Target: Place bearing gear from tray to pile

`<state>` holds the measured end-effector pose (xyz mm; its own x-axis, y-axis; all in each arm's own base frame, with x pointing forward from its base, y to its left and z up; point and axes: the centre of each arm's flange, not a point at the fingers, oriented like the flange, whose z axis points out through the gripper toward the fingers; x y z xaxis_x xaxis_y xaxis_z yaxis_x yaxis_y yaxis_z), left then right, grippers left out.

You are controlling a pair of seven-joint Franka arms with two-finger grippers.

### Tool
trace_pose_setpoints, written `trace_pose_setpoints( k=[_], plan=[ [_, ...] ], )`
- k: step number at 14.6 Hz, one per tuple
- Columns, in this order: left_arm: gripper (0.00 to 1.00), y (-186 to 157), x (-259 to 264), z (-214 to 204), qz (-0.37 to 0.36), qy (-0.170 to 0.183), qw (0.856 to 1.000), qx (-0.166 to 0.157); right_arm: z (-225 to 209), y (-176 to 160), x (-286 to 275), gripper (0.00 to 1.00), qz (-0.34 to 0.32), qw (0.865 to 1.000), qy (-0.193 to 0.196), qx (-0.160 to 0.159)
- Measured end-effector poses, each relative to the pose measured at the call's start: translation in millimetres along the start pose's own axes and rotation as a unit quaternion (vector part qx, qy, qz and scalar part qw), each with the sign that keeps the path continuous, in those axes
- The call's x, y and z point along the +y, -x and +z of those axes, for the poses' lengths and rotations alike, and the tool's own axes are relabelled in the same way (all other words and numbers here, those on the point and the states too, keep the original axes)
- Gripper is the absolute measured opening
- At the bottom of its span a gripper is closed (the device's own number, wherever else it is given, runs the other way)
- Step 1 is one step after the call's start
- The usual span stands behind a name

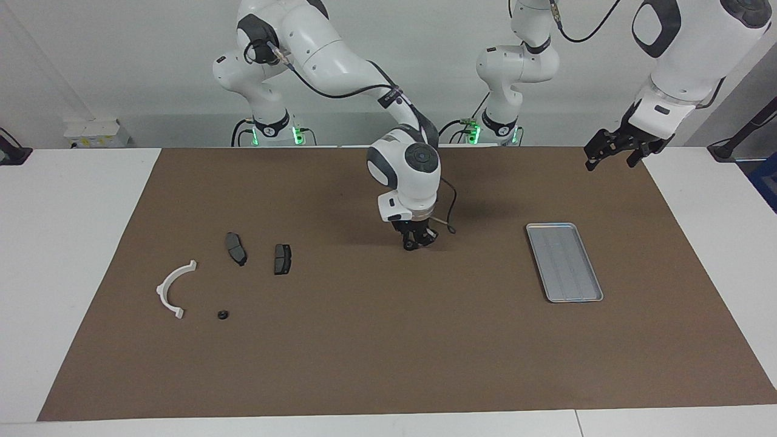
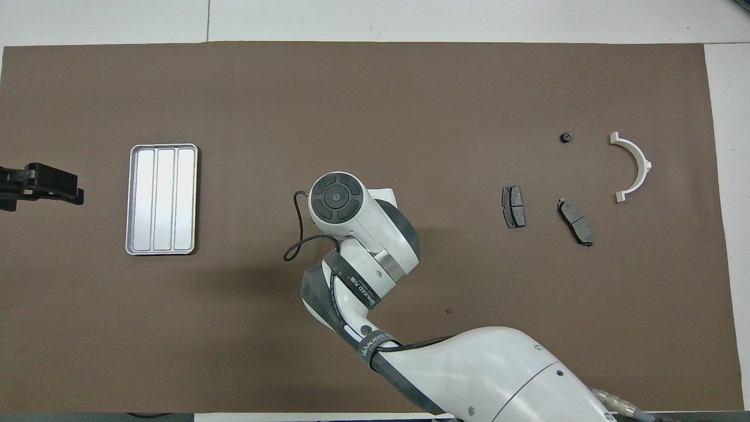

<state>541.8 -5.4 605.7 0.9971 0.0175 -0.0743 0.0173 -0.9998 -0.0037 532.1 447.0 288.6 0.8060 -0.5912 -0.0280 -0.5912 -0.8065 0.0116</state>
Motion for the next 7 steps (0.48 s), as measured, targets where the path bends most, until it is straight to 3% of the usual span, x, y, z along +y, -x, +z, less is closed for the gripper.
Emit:
trace_pose_setpoints(
  k=[4,7],
  plan=[
    [1.00,3,0,5,0.000,0.000,1.000,-0.009,-6,-8,4,0.34,0.001,1.000,0.023,-0.004],
    [1.00,5,0,8,-0.001,0.000,1.000,-0.013,-48,-42,8,0.34,-0.037,0.998,0.047,-0.008]
  ],
)
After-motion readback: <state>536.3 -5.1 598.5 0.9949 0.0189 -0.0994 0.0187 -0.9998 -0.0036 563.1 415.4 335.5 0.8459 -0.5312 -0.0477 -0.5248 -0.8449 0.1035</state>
